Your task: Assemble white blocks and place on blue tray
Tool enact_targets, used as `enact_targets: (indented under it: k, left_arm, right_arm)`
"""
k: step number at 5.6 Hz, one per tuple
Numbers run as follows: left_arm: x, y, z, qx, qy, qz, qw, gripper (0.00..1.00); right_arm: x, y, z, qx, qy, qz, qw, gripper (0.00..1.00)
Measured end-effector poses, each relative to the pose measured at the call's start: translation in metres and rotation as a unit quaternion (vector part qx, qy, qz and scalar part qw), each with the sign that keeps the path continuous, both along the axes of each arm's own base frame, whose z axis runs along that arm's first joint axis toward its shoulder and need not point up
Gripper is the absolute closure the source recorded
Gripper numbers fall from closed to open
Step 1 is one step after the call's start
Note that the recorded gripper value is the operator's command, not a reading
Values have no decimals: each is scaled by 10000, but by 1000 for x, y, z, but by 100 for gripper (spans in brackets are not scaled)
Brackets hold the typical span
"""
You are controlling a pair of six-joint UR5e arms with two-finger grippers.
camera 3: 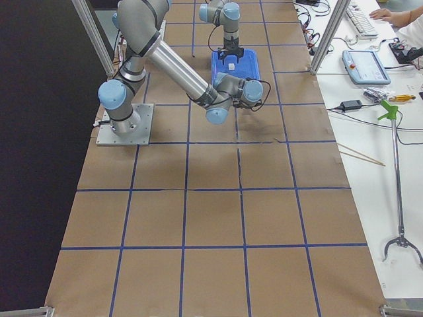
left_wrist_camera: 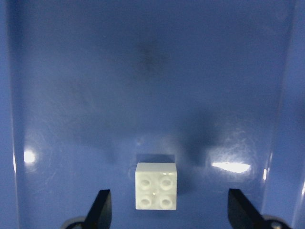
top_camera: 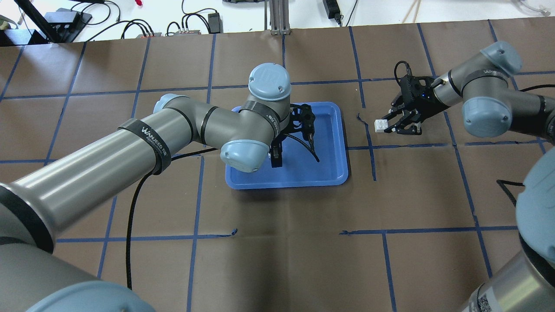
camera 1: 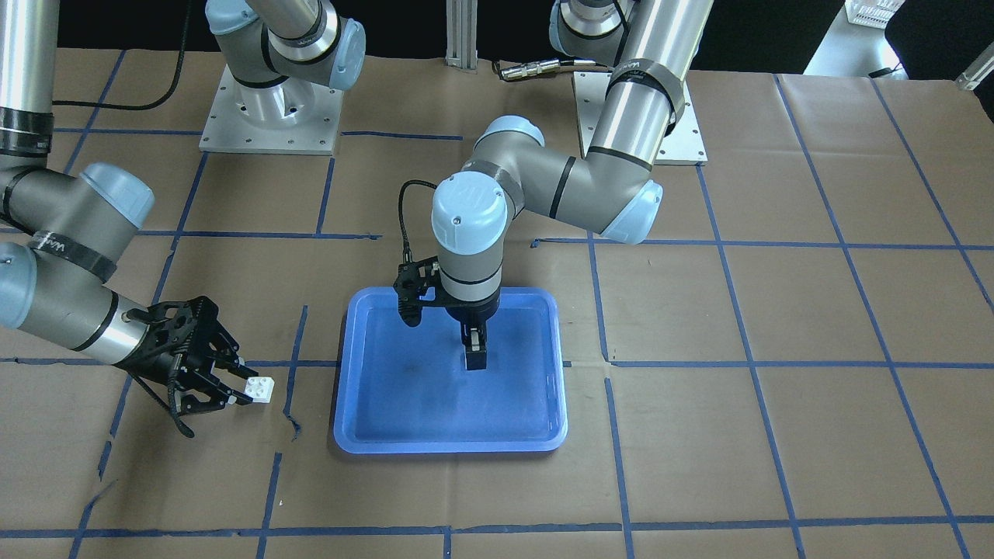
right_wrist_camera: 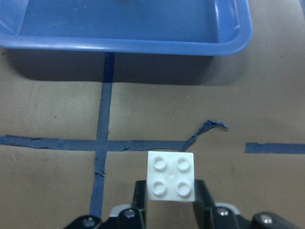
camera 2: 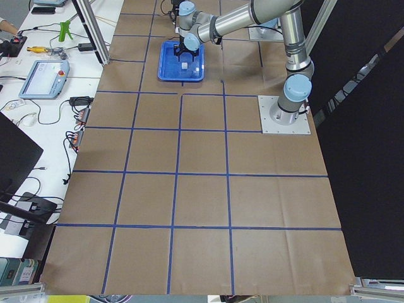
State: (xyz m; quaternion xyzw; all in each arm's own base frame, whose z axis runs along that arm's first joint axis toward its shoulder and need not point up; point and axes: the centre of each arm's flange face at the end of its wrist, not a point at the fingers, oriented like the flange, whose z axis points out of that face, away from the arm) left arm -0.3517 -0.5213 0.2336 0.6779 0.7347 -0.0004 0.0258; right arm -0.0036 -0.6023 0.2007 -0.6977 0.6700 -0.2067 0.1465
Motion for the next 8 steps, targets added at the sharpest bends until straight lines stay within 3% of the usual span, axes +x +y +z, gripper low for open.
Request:
enact_targets:
  k: [2, 4, 5, 6, 7, 8]
  left_arm:
    - [31, 23, 85, 246, -118, 372, 9989, 13]
    - [72, 33, 164, 489, -177, 1018, 9934, 13]
    - [80, 37, 195, 626, -245, 1174, 9908, 9]
    - [84, 41, 214, 601, -278, 1622, 9845, 2]
    - [103, 36, 229, 449, -247, 2439, 9685, 1]
    - [134, 29, 248, 188, -128, 3406, 9399, 1]
  right_arm:
    - [20, -2, 31, -38, 18, 2, 10000, 84]
    - [112, 6, 47, 206, 10, -154, 9997, 84]
    - [165, 13, 50, 221, 22, -308, 9993, 84]
    - [211, 22, 46, 185, 10, -352, 9992, 84]
    - [240, 31, 30, 102, -7, -232, 9997, 84]
    - [254, 40, 7, -72, -32, -112, 9999, 84]
